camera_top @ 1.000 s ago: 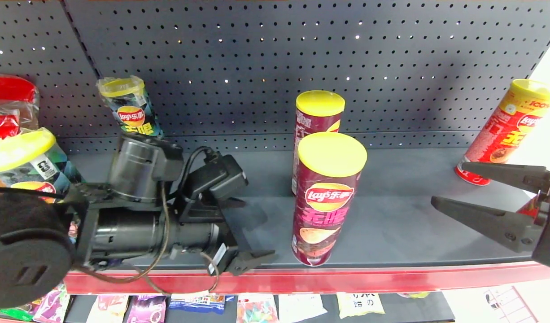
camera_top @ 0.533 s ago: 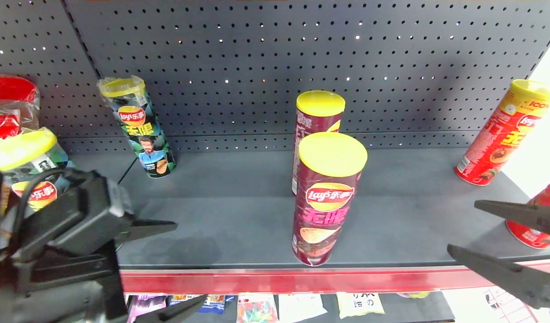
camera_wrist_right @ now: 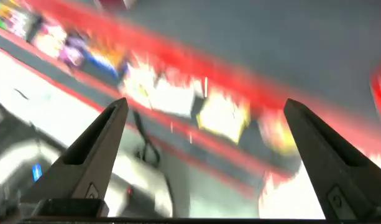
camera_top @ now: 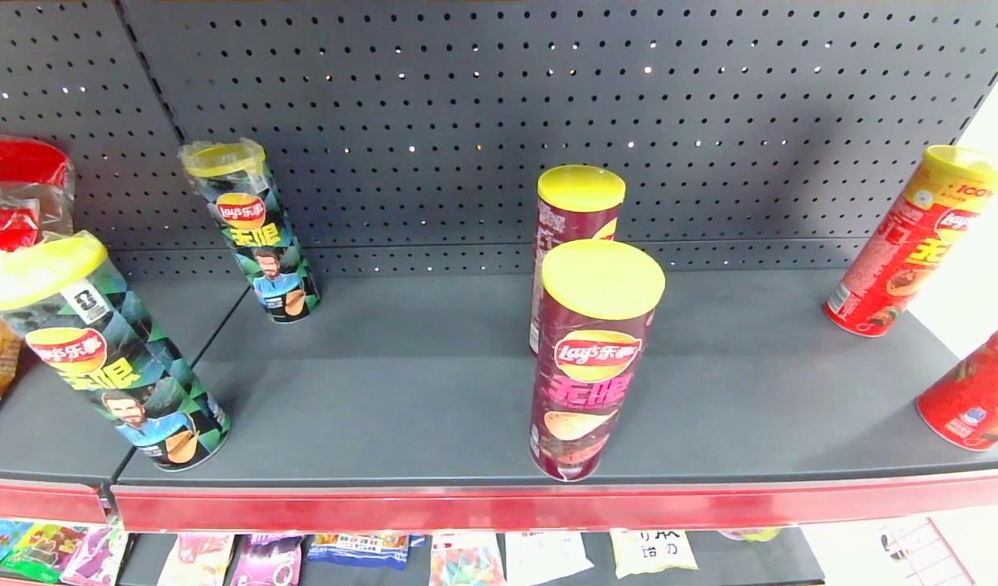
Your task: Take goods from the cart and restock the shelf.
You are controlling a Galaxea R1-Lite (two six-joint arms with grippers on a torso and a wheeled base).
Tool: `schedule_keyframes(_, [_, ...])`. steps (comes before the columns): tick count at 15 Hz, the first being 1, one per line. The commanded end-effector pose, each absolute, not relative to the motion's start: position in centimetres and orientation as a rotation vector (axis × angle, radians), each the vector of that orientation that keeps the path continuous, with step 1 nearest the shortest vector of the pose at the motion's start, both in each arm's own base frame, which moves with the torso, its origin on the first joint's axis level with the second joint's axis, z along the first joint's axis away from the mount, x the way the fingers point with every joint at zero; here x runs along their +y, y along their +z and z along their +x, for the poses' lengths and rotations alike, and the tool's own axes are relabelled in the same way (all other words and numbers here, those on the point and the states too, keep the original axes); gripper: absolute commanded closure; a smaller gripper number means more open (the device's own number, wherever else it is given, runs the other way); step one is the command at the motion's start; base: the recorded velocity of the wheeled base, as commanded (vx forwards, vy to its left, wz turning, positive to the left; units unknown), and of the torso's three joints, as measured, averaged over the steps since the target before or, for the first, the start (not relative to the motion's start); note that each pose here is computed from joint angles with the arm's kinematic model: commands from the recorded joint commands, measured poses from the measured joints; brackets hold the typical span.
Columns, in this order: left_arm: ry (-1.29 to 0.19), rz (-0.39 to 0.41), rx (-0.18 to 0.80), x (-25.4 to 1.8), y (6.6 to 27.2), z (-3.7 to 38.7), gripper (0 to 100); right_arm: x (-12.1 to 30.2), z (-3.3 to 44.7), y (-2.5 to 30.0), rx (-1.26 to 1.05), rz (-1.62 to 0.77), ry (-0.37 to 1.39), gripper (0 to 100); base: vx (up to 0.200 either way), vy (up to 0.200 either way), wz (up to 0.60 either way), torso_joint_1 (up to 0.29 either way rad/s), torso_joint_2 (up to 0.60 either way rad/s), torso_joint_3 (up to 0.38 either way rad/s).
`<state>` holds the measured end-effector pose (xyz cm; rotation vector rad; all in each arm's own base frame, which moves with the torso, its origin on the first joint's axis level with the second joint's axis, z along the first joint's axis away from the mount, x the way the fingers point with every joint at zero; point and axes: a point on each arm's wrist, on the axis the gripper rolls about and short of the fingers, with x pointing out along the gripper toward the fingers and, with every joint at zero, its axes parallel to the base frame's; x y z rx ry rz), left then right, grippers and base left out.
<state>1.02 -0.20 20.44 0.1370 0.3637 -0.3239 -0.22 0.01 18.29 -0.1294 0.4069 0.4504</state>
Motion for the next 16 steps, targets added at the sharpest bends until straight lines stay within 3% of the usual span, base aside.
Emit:
schedule_keyframes(1, [0.008, 0.022, 0.339, 0.6, 18.9, -2.7, 0, -1.5, -5.2, 17.9, 0.291, -0.060, 0.292, 0, 0.000, 0.000, 0.00, 0.000, 0.00, 0.000])
schedule_keyframes(6, [0.391, -0.058, 0.454, -1.1, 14.7, -5.2, 0, -0.8, -6.4, 16.9, 0.319, 0.029, 0.028, 0, 0.000, 0.000, 0.00, 0.000, 0.00, 0.000])
schedule_keyframes(8, [0.358, -0.063, 0.396, -1.6, 12.3, -6.1, 0, -0.5, -8.1, 14.7, 0.346, 0.034, -0.017, 0, 0.000, 0.000, 0.00, 0.000, 0.00, 0.000])
schedule_keyframes(9, [0.233, -0.058, 0.340, -1.8, 11.4, -5.9, 0, -0.5, -8.6, 13.6, 0.362, 0.036, -0.025, 0, 0.000, 0.000, 0.00, 0.000, 0.00, 0.000])
schedule_keyframes(11, [0.093, -0.046, 0.196, -1.8, 12.1, -4.8, 0, -0.3, -8.6, 13.1, 0.349, 0.037, -0.025, 0, 0.000, 0.000, 0.00, 0.000, 0.00, 0.000])
schedule_keyframes(12, [0.085, -0.026, 0.139, -1.5, 11.3, -3.8, 0, 0.0, -8.7, 12.0, 0.313, -0.013, 0.000, 0, 0.000, 0.000, 0.00, 0.000, 0.00, 0.000])
schedule_keyframes(14, [0.324, 0.021, 0.130, -1.2, 8.8, -3.5, 0, 0.0, -8.4, 12.5, 0.255, -0.089, 0.010, 0, 0.000, 0.000, 0.00, 0.000, 0.00, 0.000])
schedule_keyframes(15, [0.450, 0.025, 0.105, -0.8, 8.6, -3.3, 0, 0.0, -7.7, 12.6, 0.196, -0.103, 0.009, 0, 0.000, 0.000, 0.00, 0.000, 0.00, 0.000])
schedule_keyframes(16, [0.487, 0.019, 0.072, -0.7, 8.7, -3.2, 0, 0.0, -6.8, 12.4, 0.141, -0.102, 0.003, 0, 0.000, 0.000, 0.00, 0.000, 0.00, 0.000])
